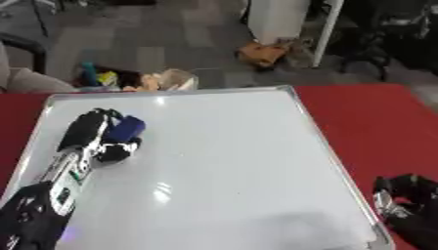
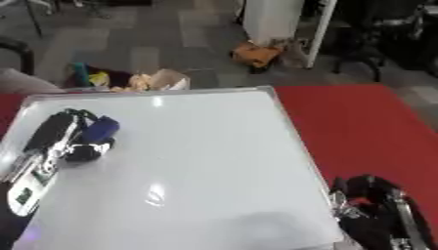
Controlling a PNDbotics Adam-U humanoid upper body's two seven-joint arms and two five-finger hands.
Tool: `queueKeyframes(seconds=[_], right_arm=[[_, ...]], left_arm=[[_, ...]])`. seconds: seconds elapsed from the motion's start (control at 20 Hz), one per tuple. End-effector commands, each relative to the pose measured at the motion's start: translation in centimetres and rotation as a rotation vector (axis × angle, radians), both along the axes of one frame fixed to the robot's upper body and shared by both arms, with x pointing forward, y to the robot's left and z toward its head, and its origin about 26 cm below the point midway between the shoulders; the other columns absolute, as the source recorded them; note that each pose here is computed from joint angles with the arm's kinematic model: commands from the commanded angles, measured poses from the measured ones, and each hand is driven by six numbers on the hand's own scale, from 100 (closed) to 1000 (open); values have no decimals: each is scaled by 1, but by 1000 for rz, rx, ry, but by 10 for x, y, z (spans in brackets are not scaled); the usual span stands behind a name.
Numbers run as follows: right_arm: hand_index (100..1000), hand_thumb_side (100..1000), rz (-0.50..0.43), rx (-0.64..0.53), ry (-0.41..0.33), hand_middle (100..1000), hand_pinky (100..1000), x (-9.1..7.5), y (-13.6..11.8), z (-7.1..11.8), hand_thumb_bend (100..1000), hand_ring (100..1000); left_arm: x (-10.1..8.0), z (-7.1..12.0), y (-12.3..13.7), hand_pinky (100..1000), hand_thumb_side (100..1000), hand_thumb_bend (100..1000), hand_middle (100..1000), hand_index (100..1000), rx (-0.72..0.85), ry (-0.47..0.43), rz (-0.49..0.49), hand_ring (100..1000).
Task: Wipe the whiteboard clean with a brush.
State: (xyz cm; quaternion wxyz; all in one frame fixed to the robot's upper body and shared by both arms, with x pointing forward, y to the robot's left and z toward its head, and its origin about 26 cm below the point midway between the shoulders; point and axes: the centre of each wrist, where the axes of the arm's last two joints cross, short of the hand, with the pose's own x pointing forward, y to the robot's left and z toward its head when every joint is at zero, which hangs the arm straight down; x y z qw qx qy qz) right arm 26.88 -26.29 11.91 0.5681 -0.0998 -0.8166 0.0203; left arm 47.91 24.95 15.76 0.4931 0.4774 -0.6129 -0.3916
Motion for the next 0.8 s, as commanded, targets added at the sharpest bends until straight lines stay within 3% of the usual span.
queueKeyframes(seconds=[0.05,0.8], right_arm=[[485,100,13,-7,-32,360,172,0,1,9,100,470],[485,100,14,-7,-36,361,172,1,3,10,100,471]], left_arm=[[3,6,0,298,348,484,479,729,7,-25,12,625],[6,-4,11,305,358,448,474,619,38,-14,62,616]])
